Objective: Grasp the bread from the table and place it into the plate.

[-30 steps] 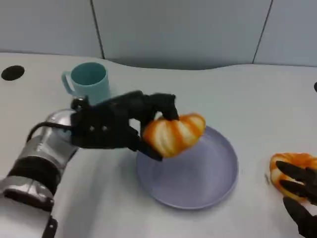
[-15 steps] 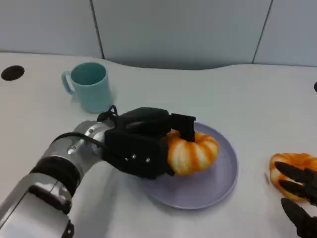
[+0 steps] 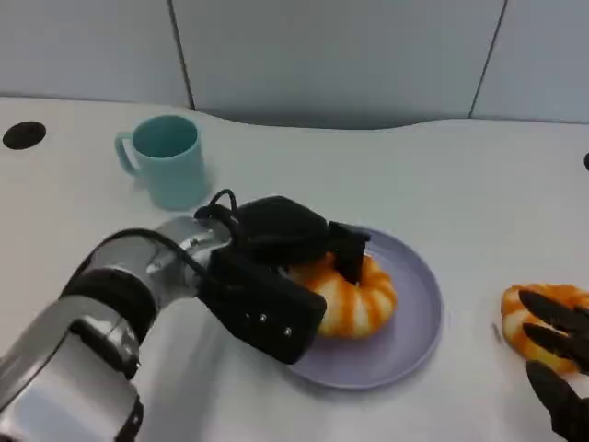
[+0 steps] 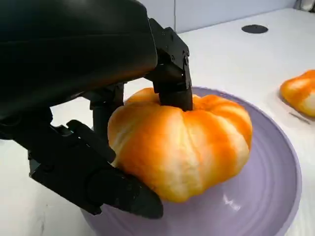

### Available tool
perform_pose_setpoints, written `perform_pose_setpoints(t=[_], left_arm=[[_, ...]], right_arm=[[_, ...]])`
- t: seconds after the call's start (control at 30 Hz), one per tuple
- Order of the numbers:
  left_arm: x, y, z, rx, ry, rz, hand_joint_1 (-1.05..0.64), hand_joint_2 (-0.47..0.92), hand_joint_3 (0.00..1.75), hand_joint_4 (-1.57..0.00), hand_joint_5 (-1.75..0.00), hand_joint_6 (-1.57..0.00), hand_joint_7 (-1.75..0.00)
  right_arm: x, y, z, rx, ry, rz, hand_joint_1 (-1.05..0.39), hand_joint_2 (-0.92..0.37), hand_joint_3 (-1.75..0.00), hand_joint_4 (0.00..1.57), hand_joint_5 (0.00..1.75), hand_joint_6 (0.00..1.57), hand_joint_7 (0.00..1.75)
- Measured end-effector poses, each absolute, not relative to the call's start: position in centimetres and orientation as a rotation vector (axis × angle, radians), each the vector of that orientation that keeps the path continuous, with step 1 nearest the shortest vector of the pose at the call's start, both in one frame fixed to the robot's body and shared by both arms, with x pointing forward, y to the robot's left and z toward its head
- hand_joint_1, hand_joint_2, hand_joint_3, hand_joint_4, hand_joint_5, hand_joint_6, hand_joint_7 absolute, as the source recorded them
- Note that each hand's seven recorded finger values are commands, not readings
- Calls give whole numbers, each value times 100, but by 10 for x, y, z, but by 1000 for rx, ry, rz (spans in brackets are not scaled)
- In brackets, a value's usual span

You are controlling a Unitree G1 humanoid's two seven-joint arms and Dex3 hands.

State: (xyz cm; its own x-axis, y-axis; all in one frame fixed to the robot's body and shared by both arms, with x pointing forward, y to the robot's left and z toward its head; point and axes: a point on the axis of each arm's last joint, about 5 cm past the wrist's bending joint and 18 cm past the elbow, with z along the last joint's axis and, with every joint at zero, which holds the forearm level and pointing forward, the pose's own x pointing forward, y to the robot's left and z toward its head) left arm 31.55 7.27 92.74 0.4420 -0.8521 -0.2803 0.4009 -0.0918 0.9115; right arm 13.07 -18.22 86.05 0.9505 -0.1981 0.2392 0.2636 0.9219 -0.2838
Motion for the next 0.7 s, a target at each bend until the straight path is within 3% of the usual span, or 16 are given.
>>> perform_pose_setpoints(t=[0.13, 0.47, 0.7], left_arm=[[320, 74, 939, 1306, -483, -1175, -75, 88, 0, -2, -88, -46, -17], [327, 76, 971, 1322, -547, -1282, -76, 90, 0, 0, -78, -44, -7], [330, 80, 988, 1363, -556, -1334, -72, 89, 0, -8, -75, -53, -8]], right_arm=[[131, -179, 859, -322, -226, -278, -34, -92, -30, 99, 3, 86, 1], [134, -176, 860, -308, -238, -340, -35, -92, -30, 99, 2, 86, 0], [134, -176, 857, -306, -230, -354, -34, -92, -29, 101, 3, 87, 1]])
